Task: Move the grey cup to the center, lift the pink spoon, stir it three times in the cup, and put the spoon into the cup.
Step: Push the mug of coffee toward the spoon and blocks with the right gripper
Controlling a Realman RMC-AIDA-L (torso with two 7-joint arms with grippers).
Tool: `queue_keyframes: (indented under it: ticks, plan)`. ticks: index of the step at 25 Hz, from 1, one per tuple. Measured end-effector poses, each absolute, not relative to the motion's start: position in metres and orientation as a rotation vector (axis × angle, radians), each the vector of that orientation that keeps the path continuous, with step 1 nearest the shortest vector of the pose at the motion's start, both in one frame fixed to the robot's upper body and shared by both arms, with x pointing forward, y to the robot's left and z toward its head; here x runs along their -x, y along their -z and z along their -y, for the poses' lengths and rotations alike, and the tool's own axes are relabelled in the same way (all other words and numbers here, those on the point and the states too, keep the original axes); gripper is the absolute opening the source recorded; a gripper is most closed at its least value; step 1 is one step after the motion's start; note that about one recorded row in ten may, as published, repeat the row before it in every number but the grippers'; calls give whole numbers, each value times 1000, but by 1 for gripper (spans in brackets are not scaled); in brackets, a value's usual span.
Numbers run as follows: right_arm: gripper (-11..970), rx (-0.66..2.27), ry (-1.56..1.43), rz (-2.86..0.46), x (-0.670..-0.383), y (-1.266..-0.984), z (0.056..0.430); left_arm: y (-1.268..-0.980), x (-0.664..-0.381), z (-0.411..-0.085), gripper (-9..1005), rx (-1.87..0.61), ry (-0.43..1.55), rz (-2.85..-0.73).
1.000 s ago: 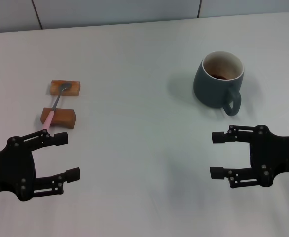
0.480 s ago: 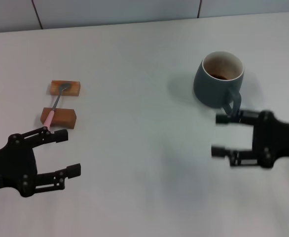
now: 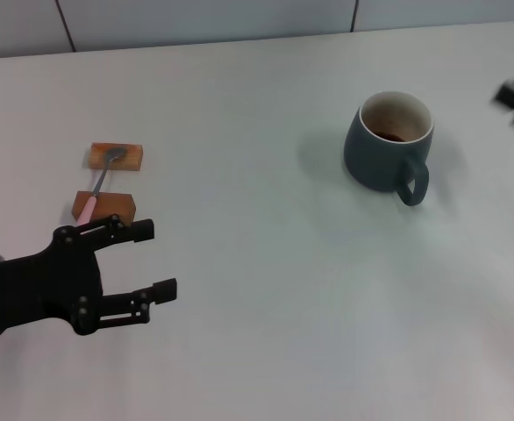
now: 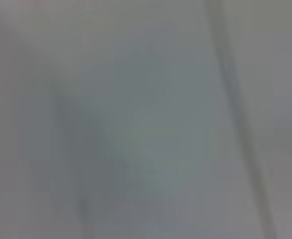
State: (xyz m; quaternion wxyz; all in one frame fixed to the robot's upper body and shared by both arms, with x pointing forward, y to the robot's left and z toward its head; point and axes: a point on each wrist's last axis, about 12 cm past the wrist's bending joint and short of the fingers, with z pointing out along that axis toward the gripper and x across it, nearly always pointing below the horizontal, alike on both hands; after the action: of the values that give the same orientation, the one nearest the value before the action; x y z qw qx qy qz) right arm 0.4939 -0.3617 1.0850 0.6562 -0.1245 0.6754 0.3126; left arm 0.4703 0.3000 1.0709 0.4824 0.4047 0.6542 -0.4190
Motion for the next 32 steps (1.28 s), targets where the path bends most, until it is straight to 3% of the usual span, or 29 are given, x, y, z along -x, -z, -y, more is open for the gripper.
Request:
queue_keyframes:
  ticks: [6, 10, 21, 32]
  plan:
    - [596, 187, -508, -1518, -490, -1070, 379, -1072, -476, -295, 828, -998, 1028, -1570]
    - [393, 156, -404, -1544, -493, -1059, 381, -1072, -476, -295, 827, -1001, 1031, -1570]
    - [-2, 257, -209, -1659, -521, -1038, 364, -1071, -467, -303, 825, -994, 1035, -1590]
    - [-3, 453, -187, -1716, -542, -1026, 330, -1071, -465, -304, 823, -993, 1042, -1592]
